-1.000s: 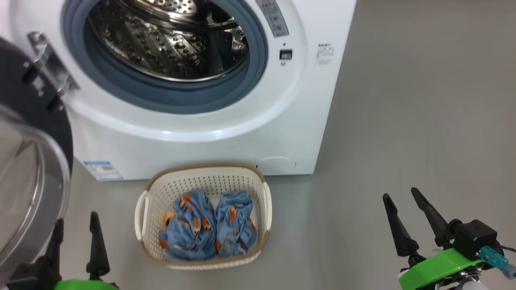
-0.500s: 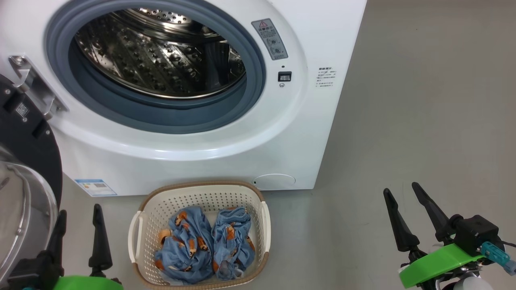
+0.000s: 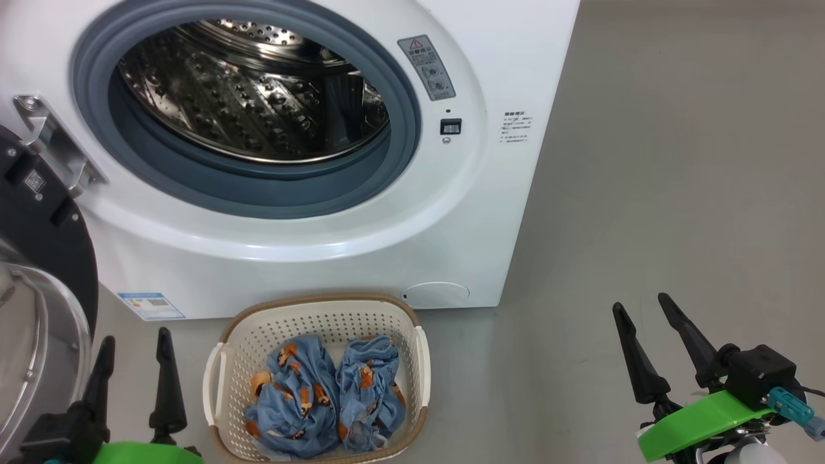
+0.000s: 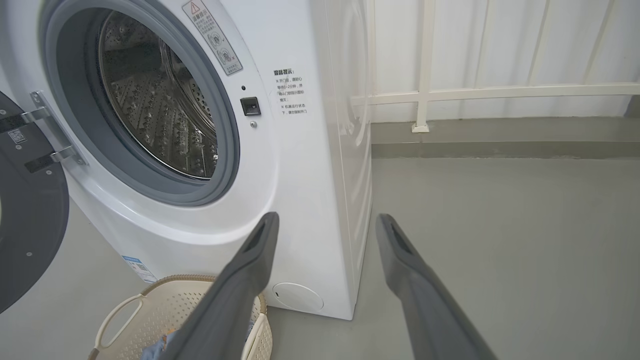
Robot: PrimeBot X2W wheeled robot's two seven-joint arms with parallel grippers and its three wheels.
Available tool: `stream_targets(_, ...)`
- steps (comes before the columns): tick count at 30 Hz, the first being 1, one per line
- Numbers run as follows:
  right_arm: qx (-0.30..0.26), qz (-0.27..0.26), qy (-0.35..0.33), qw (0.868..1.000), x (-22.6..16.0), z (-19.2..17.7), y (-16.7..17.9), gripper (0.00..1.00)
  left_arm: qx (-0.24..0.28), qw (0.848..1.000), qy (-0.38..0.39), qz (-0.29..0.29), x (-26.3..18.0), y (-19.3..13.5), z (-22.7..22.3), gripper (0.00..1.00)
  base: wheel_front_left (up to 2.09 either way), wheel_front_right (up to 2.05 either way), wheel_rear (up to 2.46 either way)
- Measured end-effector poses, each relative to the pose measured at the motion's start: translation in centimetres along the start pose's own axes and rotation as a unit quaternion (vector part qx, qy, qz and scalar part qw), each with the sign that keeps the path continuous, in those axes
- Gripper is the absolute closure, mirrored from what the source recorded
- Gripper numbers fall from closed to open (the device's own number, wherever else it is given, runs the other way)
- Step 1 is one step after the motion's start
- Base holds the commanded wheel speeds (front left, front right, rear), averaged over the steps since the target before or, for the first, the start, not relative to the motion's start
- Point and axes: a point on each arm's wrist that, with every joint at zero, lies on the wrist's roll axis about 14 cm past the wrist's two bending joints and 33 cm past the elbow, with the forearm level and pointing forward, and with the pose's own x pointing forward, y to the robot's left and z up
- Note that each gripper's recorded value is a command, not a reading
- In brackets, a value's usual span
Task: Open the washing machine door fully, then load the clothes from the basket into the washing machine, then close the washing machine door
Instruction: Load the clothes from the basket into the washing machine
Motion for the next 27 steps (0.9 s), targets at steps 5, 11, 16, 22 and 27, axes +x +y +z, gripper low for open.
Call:
stream_targets(5,-0.002,-0.001,-0.004,1.000,-0.1,0.3,-0.1,0.00,-0.001,1.000,-0.005,-0.004,0.0,-0.3,0.4,0.00,0.00,0.00,0.00)
stream_targets(11,-0.002,-0.002,-0.007,1.000,-0.3,0.6,-0.1,0.00,-0.001,1.000,-0.002,-0.006,-0.6,-0.4,0.2,0.00,0.00,0.00,0.00)
stream_targets(16,-0.002,-0.002,-0.008,1.000,-0.3,0.6,-0.1,0.00,-0.001,1.000,-0.004,-0.008,-0.5,-0.5,0.3,0.00,0.00,0.00,0.00)
stream_targets(22,0.001,-0.002,-0.002,1.000,-0.2,0.2,-0.1,0.00,-0.001,1.000,0.000,-0.006,-0.5,-0.5,0.0,0.00,0.00,0.00,0.00)
stream_targets(27,0.007,-0.004,0.008,1.000,0.1,-0.7,-0.3,0.00,-0.006,1.000,0.010,-0.003,-0.1,-0.5,-0.7,0.00,0.00,0.00,0.00)
